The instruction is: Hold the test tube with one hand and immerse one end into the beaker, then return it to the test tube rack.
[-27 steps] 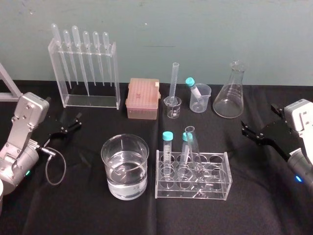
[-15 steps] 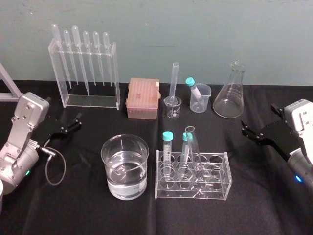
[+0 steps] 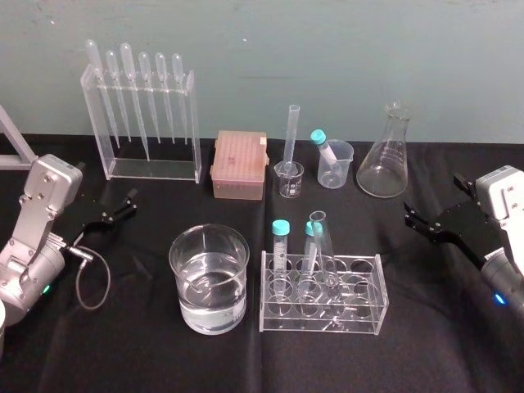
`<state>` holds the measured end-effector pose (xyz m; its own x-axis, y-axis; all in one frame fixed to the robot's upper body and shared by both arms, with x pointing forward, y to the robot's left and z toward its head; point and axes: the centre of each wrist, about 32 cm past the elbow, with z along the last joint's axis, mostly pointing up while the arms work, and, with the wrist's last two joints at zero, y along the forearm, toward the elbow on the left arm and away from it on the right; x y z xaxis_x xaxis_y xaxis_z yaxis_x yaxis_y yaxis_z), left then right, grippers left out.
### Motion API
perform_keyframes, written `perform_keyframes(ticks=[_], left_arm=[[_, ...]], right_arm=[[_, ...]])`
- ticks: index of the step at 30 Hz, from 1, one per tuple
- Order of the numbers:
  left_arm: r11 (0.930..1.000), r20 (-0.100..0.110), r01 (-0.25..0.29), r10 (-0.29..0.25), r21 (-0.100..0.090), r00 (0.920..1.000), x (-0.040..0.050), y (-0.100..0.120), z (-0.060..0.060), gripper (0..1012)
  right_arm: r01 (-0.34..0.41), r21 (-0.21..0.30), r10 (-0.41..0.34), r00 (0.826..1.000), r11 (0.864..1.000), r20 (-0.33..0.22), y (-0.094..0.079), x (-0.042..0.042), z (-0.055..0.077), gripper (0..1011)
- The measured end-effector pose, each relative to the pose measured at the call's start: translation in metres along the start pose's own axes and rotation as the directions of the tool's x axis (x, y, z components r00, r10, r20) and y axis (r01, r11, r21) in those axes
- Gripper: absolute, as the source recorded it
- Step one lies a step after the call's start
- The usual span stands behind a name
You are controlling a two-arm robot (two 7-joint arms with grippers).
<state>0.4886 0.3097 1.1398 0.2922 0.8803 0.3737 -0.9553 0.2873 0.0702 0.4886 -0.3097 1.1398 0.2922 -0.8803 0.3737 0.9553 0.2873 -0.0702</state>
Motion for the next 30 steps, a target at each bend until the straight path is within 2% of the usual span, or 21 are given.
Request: perform_keyframes(ticks=[30], left_arm=[[1.0,0.0,0.0,0.0,0.0,1.0,0.0,0.0,0.0,1000]], right_arm=[[0.0,0.0,0.0,1.0,1.0,0.0,0.0,0.0,0.0,1004]])
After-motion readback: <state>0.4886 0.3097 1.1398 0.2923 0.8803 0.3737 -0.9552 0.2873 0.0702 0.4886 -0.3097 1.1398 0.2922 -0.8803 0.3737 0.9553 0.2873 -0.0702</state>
